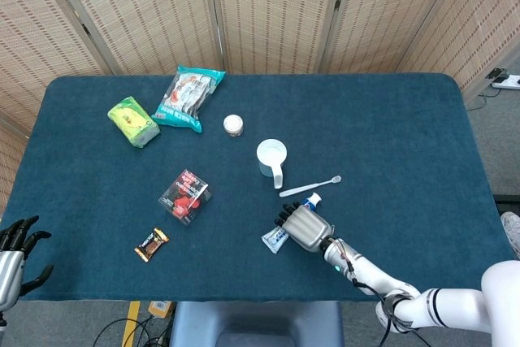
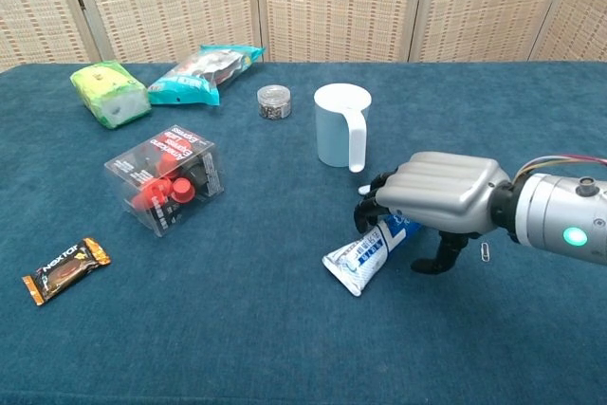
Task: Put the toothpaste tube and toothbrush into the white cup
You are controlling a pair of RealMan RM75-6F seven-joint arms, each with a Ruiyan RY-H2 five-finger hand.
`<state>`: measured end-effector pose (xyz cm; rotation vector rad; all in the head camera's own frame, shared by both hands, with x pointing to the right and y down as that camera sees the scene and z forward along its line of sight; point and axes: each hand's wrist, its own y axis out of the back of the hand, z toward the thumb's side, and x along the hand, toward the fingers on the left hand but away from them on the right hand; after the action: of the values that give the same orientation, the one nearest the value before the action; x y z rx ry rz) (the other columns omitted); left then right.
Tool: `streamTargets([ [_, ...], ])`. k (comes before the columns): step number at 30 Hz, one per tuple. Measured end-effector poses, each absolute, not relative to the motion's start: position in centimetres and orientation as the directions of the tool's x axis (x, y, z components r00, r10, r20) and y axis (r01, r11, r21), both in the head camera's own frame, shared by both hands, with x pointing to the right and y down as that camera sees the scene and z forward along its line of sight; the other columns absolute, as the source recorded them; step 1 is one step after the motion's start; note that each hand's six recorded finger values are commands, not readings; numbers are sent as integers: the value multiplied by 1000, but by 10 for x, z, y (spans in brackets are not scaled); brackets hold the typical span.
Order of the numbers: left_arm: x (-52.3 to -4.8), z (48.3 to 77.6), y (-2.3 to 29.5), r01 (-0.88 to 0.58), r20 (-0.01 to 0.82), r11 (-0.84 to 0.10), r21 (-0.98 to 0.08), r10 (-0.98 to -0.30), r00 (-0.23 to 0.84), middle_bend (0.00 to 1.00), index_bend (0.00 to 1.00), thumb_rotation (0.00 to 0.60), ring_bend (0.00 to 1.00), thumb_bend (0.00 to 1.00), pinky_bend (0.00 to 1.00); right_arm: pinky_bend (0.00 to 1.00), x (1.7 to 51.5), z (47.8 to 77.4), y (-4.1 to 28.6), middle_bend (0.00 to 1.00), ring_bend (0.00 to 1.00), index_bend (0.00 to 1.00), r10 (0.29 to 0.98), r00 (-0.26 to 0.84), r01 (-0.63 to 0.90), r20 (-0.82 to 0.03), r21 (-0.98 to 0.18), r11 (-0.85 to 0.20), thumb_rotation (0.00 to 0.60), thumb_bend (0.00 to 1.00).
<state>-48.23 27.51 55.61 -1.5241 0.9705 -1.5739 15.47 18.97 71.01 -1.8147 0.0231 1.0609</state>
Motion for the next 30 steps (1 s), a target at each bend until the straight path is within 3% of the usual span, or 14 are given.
streamTargets([
  [15, -489, 556, 277, 2, 457, -458, -889, -888, -52, 146, 351, 600, 124, 311, 194, 294, 130, 726, 198, 308, 187, 425, 410, 661, -425, -629, -764, -486, 600, 259],
  [30, -491, 556, 279, -6, 457, -457, -890, -888, -53, 146, 351, 600, 124, 310, 194, 323, 128, 718, 192, 485, 308, 721, 458, 687, -351, -564, -810, -470, 600, 391],
])
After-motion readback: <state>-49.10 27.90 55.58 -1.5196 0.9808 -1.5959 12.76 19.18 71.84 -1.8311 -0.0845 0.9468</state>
